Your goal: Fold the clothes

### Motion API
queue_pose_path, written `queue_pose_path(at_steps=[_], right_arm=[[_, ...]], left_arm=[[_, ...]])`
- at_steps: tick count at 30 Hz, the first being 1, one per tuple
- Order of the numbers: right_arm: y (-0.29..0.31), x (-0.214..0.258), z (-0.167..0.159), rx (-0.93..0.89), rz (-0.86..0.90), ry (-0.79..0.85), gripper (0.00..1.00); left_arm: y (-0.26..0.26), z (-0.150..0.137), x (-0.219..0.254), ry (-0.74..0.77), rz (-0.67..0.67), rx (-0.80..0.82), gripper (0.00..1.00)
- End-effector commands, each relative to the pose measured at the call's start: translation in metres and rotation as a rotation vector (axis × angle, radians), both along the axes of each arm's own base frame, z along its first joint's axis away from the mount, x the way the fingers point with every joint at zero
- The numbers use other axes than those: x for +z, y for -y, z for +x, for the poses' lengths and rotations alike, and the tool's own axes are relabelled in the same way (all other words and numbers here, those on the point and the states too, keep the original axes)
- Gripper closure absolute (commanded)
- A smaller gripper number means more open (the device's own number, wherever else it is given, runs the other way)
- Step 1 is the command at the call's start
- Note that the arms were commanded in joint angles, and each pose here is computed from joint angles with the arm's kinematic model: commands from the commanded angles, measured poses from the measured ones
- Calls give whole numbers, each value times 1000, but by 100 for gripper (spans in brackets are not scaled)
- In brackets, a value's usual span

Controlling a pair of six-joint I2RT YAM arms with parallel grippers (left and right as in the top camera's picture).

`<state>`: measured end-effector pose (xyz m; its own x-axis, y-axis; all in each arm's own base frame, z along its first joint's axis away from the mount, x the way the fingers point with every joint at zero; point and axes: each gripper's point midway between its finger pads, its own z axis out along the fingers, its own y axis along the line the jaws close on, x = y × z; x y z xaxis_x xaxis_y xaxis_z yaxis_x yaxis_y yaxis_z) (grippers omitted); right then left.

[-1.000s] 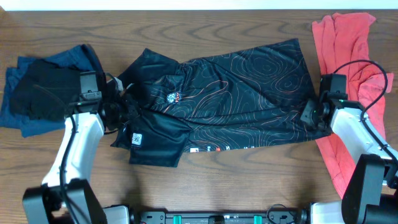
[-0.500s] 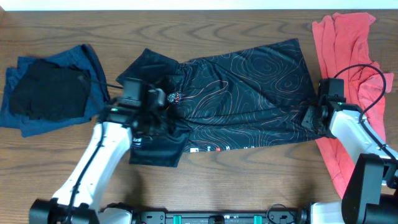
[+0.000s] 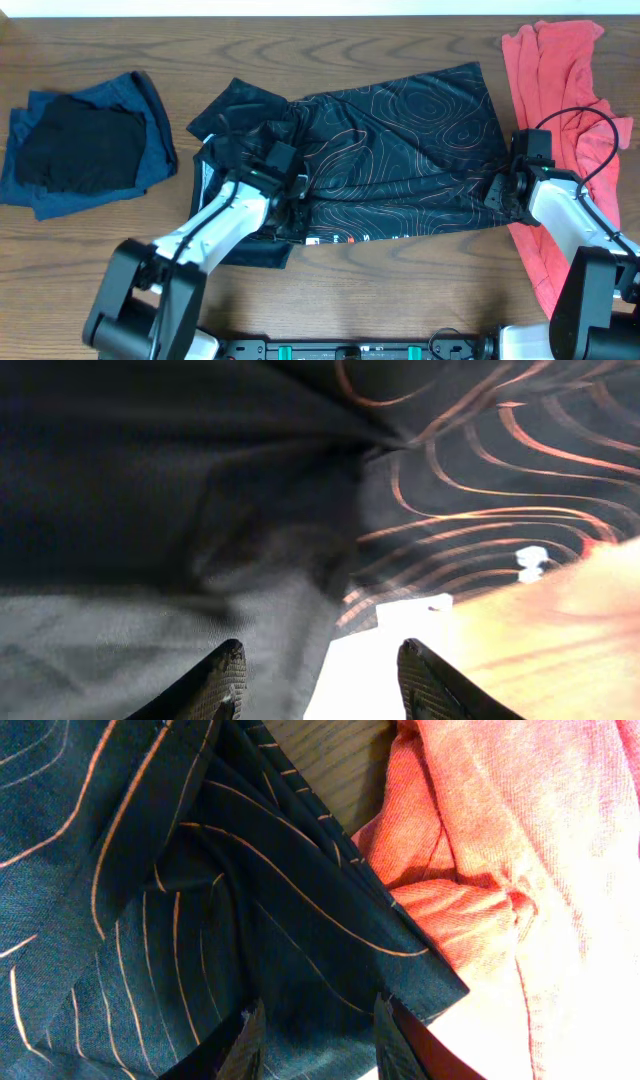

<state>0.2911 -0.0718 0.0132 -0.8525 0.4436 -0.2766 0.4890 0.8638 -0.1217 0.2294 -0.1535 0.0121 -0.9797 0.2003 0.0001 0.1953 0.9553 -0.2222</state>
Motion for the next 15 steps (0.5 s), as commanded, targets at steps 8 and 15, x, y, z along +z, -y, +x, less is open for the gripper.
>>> queue_pose_path(at_steps=[8,15], right_arm=[[-1,-3,-3,-8,-7,-10,65],[-1,-3,-3,-8,-7,-11,65]], left_arm=[[-3,14,-11,55,38,-15,86],[-14,22,-7,101,104,-7,94]])
